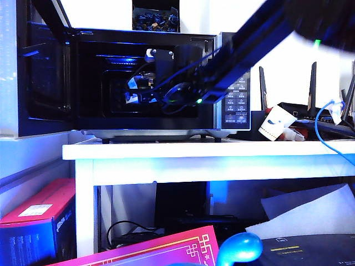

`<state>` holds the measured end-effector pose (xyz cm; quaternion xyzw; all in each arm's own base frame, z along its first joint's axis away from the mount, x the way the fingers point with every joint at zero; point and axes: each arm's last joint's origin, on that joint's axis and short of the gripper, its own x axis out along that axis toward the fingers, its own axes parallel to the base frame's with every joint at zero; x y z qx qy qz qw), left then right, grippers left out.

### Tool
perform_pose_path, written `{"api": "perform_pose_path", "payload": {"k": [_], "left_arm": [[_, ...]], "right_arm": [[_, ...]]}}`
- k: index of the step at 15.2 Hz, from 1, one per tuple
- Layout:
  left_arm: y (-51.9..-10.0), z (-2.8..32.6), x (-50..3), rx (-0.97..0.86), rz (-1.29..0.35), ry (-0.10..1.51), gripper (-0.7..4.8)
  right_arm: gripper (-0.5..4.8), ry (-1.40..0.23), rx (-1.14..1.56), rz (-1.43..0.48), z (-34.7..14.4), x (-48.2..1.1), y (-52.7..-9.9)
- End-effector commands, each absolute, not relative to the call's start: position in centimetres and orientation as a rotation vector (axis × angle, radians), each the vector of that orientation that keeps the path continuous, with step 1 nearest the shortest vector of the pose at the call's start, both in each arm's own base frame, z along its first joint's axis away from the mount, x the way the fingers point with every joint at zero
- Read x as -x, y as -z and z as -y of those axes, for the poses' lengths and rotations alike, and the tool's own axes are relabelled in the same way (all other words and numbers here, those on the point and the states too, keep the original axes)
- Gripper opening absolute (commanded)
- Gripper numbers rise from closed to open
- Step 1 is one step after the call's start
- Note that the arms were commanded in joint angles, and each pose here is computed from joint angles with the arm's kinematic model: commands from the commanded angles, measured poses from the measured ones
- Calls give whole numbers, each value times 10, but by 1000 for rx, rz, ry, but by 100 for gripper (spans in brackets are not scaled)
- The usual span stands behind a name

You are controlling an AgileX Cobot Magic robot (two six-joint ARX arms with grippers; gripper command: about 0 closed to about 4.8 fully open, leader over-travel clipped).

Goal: Open the microwave door, place the box of snacks from the top of the microwave inside, then close the microwave door.

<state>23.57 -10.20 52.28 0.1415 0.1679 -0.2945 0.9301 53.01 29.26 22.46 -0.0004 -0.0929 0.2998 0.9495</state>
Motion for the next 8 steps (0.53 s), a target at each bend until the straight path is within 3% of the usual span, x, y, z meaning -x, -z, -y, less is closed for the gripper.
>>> {"api": "perform_pose_path", "payload": {"k": [1, 6, 7, 8], "left_arm": [[-524, 101, -233, -290, -346, 605, -6], [-523, 101, -233, -290, -352, 606, -6], [-523, 101, -233, -290, -351, 606, -6], [-524, 101, -233, -290, -347, 606, -6]], "right_arm": [[211, -598, -17, 204, -293, -535, -232], [276, -577, 28, 192, -293, -536, -228], [344, -575, 44, 199, -293, -535, -229], [446, -578, 44, 198, -293, -535, -232]]}}
